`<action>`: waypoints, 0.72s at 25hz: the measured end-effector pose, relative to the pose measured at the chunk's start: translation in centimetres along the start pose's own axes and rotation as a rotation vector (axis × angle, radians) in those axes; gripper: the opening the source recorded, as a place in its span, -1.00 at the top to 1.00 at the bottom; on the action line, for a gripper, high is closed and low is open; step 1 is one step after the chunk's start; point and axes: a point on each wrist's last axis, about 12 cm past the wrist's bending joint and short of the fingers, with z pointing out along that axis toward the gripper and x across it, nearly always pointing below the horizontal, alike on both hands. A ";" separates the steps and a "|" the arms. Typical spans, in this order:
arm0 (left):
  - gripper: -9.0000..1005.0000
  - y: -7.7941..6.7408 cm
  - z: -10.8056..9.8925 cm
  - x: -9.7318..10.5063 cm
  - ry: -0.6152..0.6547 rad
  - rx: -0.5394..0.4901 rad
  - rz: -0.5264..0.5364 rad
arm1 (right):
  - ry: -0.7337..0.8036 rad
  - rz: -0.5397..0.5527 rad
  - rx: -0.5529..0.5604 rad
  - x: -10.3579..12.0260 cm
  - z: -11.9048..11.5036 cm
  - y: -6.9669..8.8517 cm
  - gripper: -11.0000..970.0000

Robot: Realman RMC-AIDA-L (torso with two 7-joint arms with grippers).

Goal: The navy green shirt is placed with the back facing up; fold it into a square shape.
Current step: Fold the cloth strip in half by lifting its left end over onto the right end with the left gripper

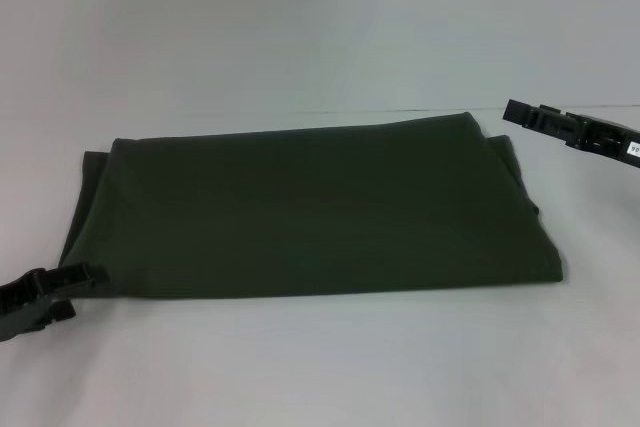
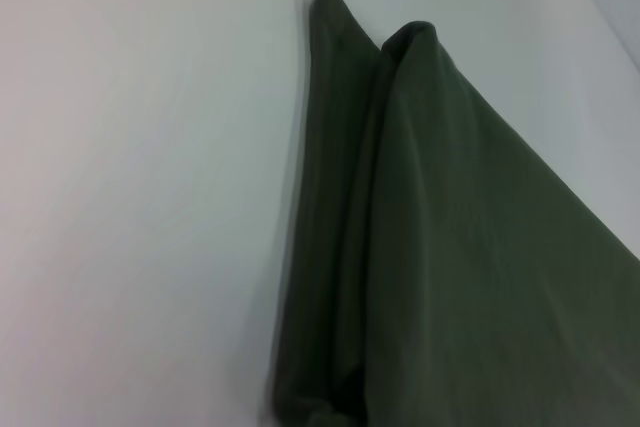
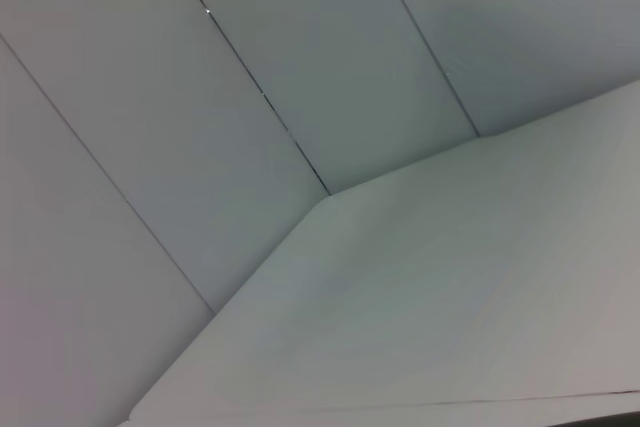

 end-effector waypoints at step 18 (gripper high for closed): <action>-0.69 0.1 0.3 -0.5 -0.028 -0.030 0.009 | -0.001 0.005 -0.005 0.1 -0.1 0.0 -0.76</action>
